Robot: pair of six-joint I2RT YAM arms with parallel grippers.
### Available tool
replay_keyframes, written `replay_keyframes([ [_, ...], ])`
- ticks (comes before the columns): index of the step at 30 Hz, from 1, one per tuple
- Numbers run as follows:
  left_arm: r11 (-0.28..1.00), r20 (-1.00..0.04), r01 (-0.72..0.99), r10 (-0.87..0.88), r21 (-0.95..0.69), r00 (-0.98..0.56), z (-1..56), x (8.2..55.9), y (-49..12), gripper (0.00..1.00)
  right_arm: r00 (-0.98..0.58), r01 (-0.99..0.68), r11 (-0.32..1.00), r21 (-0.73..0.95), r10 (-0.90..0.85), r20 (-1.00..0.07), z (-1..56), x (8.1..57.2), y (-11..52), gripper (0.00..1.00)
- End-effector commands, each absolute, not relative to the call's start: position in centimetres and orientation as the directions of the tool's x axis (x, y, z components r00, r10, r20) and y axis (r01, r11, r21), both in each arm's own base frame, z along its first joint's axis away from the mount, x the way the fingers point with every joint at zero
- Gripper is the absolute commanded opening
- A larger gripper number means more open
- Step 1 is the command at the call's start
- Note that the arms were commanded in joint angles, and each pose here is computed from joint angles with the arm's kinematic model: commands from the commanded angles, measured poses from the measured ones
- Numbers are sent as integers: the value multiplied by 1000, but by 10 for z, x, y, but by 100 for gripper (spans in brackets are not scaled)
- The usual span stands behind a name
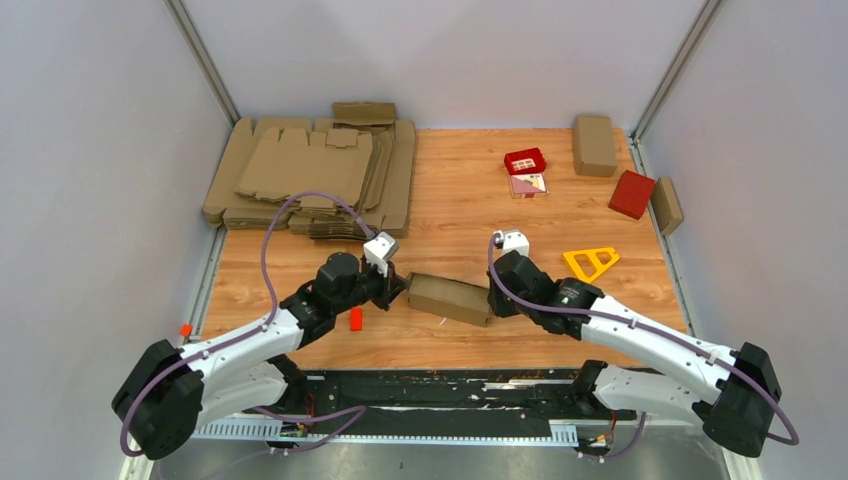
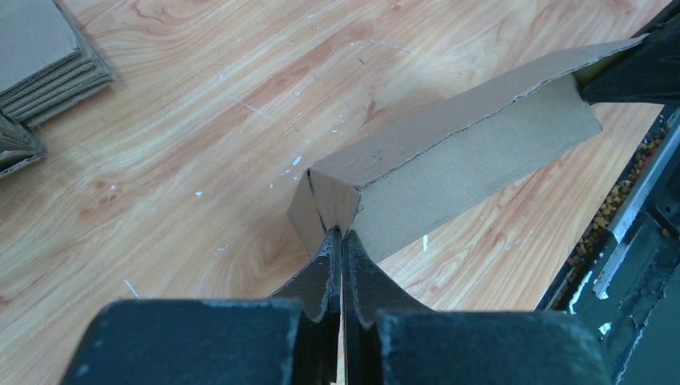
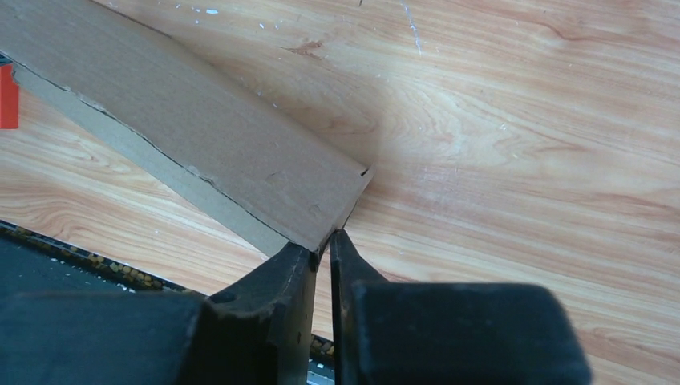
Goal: Fold the paper box
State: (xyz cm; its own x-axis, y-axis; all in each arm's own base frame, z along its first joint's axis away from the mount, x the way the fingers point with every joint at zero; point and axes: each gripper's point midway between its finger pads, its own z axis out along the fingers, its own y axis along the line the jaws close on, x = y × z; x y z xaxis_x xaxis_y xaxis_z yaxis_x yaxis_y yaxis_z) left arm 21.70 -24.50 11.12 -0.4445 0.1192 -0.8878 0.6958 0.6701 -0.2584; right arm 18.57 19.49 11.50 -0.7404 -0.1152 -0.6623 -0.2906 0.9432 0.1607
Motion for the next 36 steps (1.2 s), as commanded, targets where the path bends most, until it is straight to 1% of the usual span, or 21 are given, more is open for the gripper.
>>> replay_keyframes([
  [1, 651, -889, 712, 124, -262, -440, 116, 215, -252, 0, -734, -263, 912, 313, 22, -679, 146, 189, 216, 9],
  [4, 652, -892, 714, 126, -256, -435, 117, 216, -253, 0, -734, -215, 925, 314, 58, -676, 146, 191, 211, 1],
  [5, 652, -893, 714, 127, -254, -433, 118, 217, -253, 0, -734, -199, 929, 311, 69, -676, 146, 192, 208, 0],
  [14, 677, -897, 704, 149, -213, -415, 121, 222, -253, 0, -755, -168, 908, 383, 131, -642, 159, 187, 208, 0],
  [20, 719, -900, 670, 151, -184, -410, 131, 234, -249, 0, -805, -167, 878, 449, 141, -576, 153, 173, 213, 0],
  [27, 728, -898, 661, 151, -182, -414, 140, 238, -250, 0, -823, -154, 882, 445, 135, -552, 139, 168, 210, 0],
  [36, 720, -884, 667, 166, -195, -438, 130, 237, -254, 0, -828, -125, 885, 448, 156, -538, 134, 170, 210, 0],
])
